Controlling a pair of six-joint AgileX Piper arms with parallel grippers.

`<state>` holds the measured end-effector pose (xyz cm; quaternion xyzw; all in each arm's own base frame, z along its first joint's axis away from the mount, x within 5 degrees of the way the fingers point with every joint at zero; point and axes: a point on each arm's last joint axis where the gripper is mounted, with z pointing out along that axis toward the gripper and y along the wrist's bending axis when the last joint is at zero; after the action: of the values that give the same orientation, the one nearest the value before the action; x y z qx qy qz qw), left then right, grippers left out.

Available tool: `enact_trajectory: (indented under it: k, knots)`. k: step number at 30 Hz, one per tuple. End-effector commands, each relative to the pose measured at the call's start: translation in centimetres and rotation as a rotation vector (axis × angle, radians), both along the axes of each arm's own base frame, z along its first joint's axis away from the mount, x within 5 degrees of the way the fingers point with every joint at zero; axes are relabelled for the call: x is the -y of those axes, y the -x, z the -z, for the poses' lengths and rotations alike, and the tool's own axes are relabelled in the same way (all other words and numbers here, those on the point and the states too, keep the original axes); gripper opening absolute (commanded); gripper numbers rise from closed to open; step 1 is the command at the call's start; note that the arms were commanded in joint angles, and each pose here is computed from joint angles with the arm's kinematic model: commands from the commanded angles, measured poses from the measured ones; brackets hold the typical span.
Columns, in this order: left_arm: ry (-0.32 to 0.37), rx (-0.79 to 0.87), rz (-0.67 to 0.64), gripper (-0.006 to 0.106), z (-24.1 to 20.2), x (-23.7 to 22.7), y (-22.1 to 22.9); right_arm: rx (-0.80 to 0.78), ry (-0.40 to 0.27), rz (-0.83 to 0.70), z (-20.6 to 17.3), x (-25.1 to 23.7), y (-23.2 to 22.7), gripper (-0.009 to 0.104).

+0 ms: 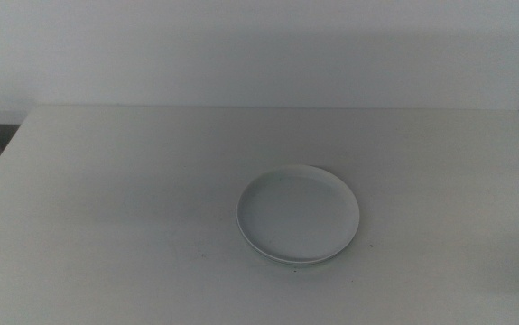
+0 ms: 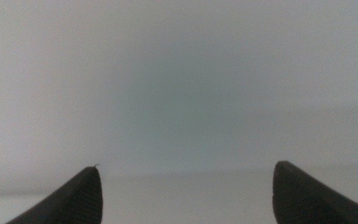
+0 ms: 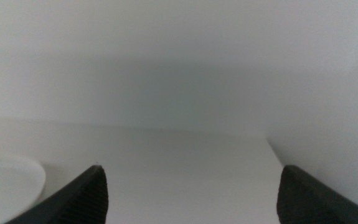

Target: Stack the three bowls on top of each other.

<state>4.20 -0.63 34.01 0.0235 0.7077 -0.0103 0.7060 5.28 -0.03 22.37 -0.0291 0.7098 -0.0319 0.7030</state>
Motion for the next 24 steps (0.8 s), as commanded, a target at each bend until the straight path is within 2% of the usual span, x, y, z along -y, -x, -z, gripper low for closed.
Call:
enact_trajectory:
  k: [1, 5, 10, 14, 17, 24]
  knots:
    - [0.008, -0.033, 0.0, 0.094, 3.0, 0.0, 0.0, -0.02, 0.003, 0.009, 1.1, 0.1, -0.2, 0.093]
    - [-0.022, -0.085, -0.015, 0.094, 8.5, -0.1, 0.1, -0.035, 0.003, 0.009, 1.6, 0.1, -0.2, 0.093]
    - [-0.013, -0.209, -0.018, 0.094, 13.7, -0.2, -0.9, -0.033, 0.005, 0.009, 1.5, 0.1, -0.2, 0.093]
    - [-0.011, -0.21, -0.029, 0.094, 15.2, -0.3, -1.2, -0.033, 0.01, 0.01, 1.5, 0.1, -0.2, 0.093]
    - [-0.01, -0.152, -0.042, 0.094, 14.9, -0.4, -1.3, -0.033, 0.01, 0.01, 1.5, 0.1, -0.2, 0.093]
    - [-0.01, -0.162, -0.04, 0.094, 15.0, -0.4, -1.3, -0.026, 0.01, 0.009, 2.2, 0.1, -0.4, 0.093]
